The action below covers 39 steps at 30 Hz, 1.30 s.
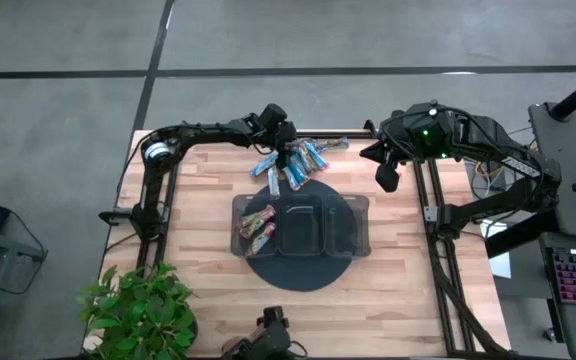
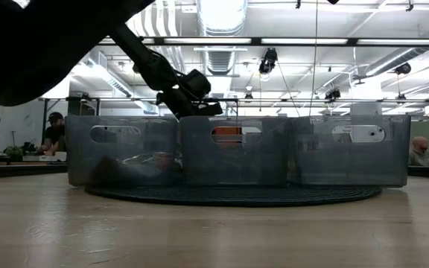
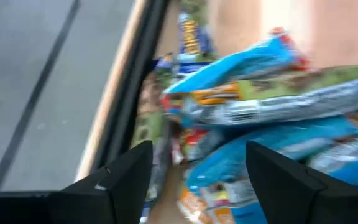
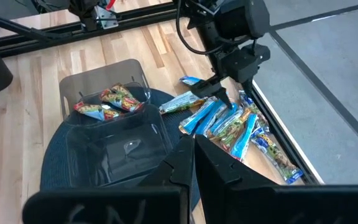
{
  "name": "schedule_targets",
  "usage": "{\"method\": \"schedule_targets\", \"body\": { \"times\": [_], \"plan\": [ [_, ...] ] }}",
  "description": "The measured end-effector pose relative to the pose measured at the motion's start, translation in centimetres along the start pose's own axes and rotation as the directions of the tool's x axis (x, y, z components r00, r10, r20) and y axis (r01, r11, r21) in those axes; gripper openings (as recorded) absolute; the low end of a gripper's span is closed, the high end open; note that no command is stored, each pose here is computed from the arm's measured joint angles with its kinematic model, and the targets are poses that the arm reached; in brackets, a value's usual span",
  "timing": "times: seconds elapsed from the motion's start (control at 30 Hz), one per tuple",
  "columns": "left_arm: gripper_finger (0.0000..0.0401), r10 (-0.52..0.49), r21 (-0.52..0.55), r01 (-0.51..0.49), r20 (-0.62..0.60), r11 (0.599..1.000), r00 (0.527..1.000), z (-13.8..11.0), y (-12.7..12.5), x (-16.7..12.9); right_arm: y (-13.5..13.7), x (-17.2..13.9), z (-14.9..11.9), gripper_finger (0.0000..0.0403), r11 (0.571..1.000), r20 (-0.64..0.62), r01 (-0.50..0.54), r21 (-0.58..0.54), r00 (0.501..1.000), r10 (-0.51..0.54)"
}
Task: Pick and place Granola Bars by type
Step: Put the red granola bar into the left black bin
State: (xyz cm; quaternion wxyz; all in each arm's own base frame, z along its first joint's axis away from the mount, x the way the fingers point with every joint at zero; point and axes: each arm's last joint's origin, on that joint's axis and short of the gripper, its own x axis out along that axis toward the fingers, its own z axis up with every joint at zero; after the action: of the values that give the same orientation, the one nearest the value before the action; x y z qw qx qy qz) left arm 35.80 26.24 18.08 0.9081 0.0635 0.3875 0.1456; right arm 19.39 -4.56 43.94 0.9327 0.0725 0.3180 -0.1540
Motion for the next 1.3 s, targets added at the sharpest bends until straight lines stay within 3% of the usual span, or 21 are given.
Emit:
{"method": "schedule_targets", "body": {
  "times": [0.27,0.4,0.67,0.97,1.3],
  "plan": [
    [0.0238,0.011,-0.062,-0.011,0.000,0.998,1.000,-0.1,-0.2,0.1,0.0,0.0,0.0,0.0009,1.000,0.000,0.000,0.002,1.000,0.000],
    [0.0238,0.066,-0.121,-0.071,-0.047,0.990,0.997,-0.4,-0.7,0.8,0.0,0.0,0.0,0.0008,1.000,0.000,0.001,0.002,1.000,-0.001],
    [0.0238,0.011,-0.107,-0.025,-0.122,0.994,0.992,-0.7,-2.7,1.4,0.0,0.0,0.0,0.0008,1.000,0.000,0.005,0.002,1.000,-0.005],
    [0.0238,-0.011,-0.110,-0.007,-0.163,0.994,0.987,-0.9,-3.1,1.1,0.0,0.0,0.0,0.0009,1.000,0.001,0.005,0.002,1.000,-0.005],
    [0.0238,-0.002,-0.001,0.002,-0.143,1.000,0.990,-0.6,-3.0,1.0,0.0,0.0,0.0,0.0009,1.000,0.001,0.005,-0.001,1.000,-0.005]
  ]
}}
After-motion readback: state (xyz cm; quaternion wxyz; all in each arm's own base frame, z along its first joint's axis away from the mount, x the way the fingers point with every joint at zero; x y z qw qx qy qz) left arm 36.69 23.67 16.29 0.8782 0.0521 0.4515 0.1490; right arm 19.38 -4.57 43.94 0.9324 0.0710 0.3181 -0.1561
